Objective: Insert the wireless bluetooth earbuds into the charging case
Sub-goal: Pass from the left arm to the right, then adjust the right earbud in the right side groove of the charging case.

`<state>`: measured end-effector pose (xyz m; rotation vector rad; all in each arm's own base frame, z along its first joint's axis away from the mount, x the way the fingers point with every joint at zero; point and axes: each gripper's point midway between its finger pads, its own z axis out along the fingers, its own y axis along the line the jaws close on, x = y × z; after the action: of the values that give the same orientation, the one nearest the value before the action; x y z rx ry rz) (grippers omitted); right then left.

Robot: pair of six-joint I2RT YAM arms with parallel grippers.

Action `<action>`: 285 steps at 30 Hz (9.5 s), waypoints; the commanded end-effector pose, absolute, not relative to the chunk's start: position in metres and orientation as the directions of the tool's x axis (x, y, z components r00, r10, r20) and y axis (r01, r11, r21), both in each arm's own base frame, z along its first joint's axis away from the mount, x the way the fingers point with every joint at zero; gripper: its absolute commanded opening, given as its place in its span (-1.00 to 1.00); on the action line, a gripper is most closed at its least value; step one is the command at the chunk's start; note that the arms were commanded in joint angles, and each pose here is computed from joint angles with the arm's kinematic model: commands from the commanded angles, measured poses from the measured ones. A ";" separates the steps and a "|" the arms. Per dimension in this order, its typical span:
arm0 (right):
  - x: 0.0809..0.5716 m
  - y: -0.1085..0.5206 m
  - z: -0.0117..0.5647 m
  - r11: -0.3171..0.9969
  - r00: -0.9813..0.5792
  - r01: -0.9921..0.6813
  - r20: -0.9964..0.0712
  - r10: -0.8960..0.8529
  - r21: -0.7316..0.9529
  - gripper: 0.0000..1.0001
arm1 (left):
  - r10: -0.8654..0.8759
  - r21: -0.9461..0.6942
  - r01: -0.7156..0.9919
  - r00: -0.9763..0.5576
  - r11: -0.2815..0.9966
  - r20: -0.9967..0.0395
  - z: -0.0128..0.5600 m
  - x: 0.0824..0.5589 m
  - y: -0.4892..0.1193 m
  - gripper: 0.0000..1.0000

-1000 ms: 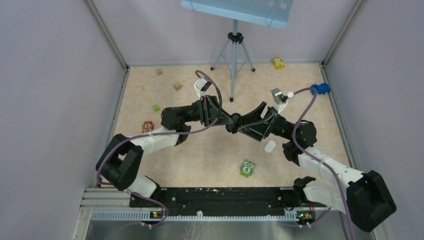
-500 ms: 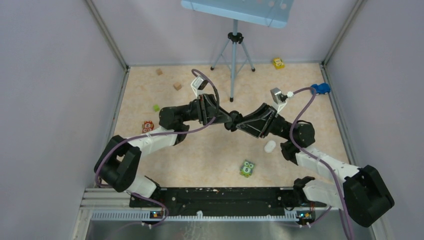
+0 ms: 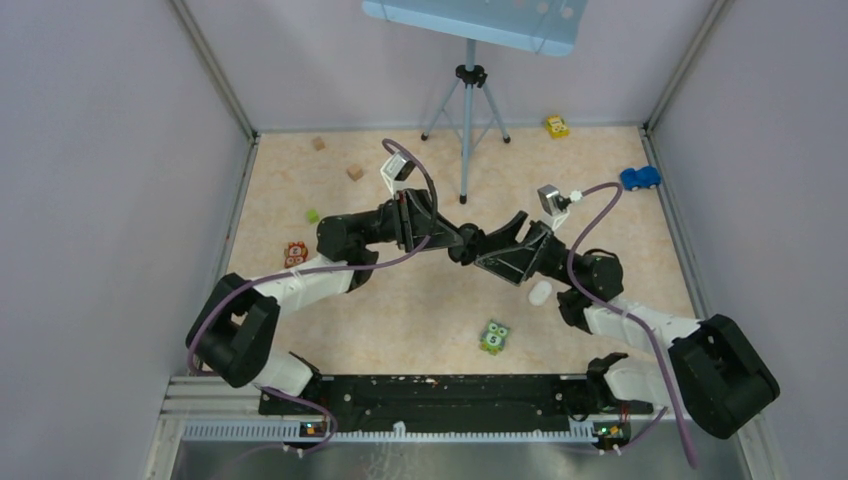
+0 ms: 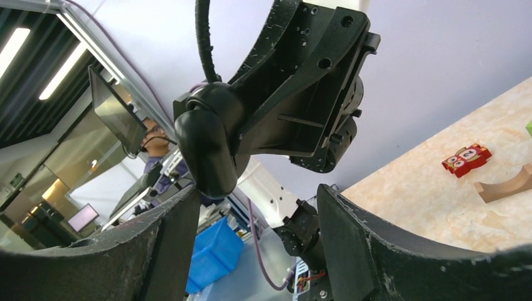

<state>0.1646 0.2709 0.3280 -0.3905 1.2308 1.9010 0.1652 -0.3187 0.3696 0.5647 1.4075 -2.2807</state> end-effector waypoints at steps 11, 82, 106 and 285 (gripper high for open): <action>0.161 0.261 0.361 0.002 -0.448 -0.860 -0.756 0.477 0.511 0.46 | -0.160 -0.675 0.609 -0.780 -0.416 -0.606 0.387 0.150 -0.309 -0.72; 0.124 0.242 0.356 -0.196 -0.508 -0.847 -0.642 0.574 0.494 0.68 | -0.160 -0.876 0.277 -0.960 -0.396 -0.231 0.371 0.172 -0.310 -0.91; 0.146 0.253 0.371 -0.250 -0.488 -0.864 -0.600 0.634 0.438 0.50 | -0.160 -0.868 0.252 -0.966 -0.428 -0.202 0.377 0.171 -0.307 -0.98; 0.164 0.252 0.358 -0.285 -0.608 -0.760 -0.483 0.630 0.584 -0.98 | -0.380 -0.902 0.192 -0.925 -0.387 -0.034 0.305 0.176 -0.254 0.92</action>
<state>0.1809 0.2818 0.3341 -0.1743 1.2487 2.0034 0.1869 -0.2702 0.3236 -0.2688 1.4672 -2.3952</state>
